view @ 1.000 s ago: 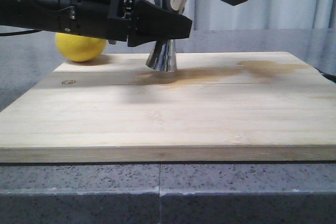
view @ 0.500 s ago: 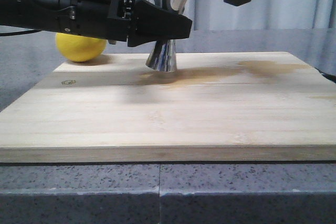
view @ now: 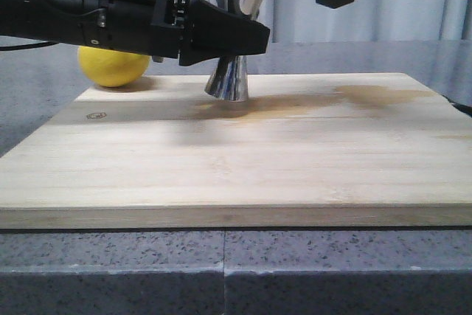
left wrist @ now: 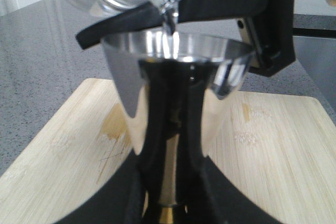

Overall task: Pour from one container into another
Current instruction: 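Tilt the beaker with the right gripper, pouring liquid into the jigger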

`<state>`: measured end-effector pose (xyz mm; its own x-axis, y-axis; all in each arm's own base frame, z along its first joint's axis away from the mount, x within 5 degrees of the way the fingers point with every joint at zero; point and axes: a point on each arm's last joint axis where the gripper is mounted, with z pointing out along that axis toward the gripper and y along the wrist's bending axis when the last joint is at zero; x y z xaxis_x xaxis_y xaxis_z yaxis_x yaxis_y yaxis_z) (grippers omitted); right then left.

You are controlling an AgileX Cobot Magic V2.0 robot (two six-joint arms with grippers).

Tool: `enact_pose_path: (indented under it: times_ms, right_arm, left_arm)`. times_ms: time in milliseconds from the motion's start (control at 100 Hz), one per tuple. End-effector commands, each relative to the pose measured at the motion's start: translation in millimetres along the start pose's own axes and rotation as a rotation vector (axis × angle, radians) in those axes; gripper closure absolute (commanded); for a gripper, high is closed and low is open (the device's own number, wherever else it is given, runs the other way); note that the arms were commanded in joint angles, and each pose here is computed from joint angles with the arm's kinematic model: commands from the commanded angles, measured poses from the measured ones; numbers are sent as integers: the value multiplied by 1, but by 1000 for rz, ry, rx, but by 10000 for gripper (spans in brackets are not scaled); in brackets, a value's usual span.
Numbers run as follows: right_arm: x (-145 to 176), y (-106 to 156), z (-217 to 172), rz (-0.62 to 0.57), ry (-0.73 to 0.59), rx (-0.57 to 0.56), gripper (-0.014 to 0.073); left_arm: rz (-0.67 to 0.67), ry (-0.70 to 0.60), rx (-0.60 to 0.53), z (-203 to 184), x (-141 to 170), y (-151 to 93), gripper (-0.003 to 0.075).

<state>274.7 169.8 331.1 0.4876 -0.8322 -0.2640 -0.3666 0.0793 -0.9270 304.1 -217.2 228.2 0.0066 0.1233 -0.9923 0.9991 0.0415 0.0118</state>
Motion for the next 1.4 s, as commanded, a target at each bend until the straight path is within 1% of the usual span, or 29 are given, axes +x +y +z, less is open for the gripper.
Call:
enact_pose_path:
  times_ms: [0,440,680,810,1390]
  right_arm:
    - [-10,-20,-10,-14,-53,70,348]
    - [-8,-20,-10,-47,-43,68,348]
    - [-10,-29,-12,-54,-38,94,348]
    - [-10,-29,-12,-101,-36,90,348]
    - [-10,-28,-12,-165,-34,86,348]
  left_arm:
    - [39,-163,34,-2,-36,-7,659]
    - [39,-163,34,-2,-36,-7,659]
    - [39,-163,34,-2,-36,-7,659]
    - [39,-163,34,-2,-36,-7,659]
    - [39,-163,34,-2,-36,-7,659]
